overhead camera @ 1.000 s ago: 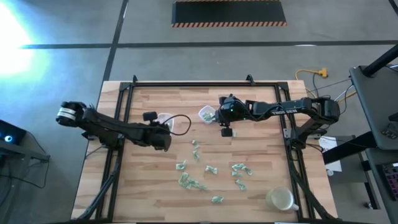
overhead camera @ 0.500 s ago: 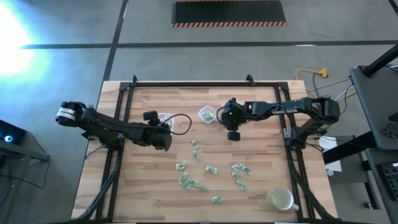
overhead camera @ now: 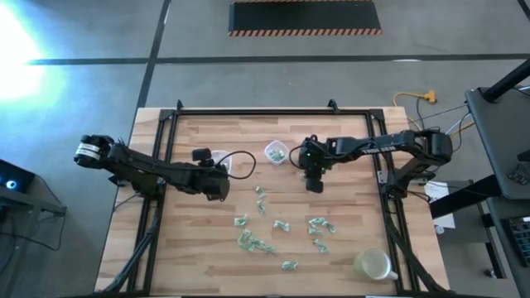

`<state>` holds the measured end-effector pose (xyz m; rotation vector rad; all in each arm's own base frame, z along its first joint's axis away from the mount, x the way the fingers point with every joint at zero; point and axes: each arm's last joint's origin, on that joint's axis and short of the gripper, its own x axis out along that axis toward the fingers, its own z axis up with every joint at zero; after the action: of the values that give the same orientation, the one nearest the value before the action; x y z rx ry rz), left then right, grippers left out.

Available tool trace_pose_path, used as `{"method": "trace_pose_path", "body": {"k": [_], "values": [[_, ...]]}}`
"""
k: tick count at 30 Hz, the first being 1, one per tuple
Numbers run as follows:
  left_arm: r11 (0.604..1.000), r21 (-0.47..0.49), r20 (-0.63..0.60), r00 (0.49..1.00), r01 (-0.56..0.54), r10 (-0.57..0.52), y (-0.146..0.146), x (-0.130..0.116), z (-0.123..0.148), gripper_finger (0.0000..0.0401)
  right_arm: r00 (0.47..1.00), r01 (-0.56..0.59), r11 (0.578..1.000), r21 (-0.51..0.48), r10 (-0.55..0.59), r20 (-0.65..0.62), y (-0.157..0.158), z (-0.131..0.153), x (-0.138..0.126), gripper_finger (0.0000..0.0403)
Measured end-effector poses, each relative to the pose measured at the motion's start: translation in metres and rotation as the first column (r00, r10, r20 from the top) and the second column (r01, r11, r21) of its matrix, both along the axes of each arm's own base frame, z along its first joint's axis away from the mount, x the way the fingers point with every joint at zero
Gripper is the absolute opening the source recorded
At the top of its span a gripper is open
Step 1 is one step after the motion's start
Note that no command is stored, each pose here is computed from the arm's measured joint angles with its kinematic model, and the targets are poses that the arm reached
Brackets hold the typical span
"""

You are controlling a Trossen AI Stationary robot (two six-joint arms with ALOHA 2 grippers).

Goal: Pick and place items into bin
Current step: Put the stevia packet into the small transparent container

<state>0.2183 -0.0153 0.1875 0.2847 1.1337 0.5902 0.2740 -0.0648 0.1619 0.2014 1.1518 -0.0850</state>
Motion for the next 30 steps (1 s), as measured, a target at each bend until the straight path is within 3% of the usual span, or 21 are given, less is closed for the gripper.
{"method": "trace_pose_path", "body": {"k": [16,30], "values": [[1.0,-0.007,0.004,1.0,-0.002,0.002,0.0,0.0,0.0,0.016,0.999,0.041,0.999,0.011,-0.041,0.012,0.002,-0.017,-0.008,0.014],[1.0,-0.026,0.01,1.0,0.002,-0.001,-0.001,0.001,0.0,0.016,0.998,0.041,0.999,0.002,-0.041,0.046,0.002,-0.025,-0.011,0.0137]]}}
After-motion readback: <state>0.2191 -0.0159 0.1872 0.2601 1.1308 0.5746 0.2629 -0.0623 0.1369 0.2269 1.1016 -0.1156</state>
